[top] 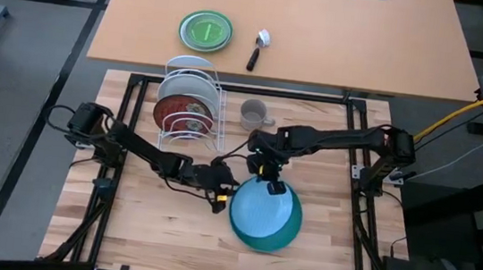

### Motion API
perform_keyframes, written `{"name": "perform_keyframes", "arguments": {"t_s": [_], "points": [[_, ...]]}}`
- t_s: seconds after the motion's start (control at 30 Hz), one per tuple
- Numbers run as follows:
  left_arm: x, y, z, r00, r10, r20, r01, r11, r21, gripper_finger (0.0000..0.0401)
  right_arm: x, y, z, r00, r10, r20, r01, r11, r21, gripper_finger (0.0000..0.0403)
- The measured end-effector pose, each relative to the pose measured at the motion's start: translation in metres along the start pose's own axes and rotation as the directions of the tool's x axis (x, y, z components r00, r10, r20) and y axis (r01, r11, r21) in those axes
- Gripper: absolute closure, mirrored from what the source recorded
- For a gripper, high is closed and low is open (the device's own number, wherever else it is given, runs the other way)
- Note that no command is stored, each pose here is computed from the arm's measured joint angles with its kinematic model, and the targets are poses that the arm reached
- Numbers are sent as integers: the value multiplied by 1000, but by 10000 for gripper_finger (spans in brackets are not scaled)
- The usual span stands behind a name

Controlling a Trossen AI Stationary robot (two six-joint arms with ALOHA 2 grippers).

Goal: Sort dishes
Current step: Put the blue plate into the dish rack

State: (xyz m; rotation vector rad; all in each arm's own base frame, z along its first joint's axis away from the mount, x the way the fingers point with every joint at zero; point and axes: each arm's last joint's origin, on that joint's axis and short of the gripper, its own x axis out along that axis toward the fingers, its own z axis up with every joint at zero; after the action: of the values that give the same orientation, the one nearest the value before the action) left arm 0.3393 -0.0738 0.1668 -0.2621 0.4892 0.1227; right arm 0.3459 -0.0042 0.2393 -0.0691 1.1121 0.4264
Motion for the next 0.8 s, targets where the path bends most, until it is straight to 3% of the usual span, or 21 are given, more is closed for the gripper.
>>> {"name": "perform_keyframes", "arguments": {"t_s": [0.4,0.8], "points": [[-28,1,20,1000,28,4,-28,997,66,272,-20,1,14,999,-49,7,50,999,-15,380],[-30,1,21,1000,20,6,-20,997,69,272,-16,13,17,999,-43,-2,43,998,-39,384]]}}
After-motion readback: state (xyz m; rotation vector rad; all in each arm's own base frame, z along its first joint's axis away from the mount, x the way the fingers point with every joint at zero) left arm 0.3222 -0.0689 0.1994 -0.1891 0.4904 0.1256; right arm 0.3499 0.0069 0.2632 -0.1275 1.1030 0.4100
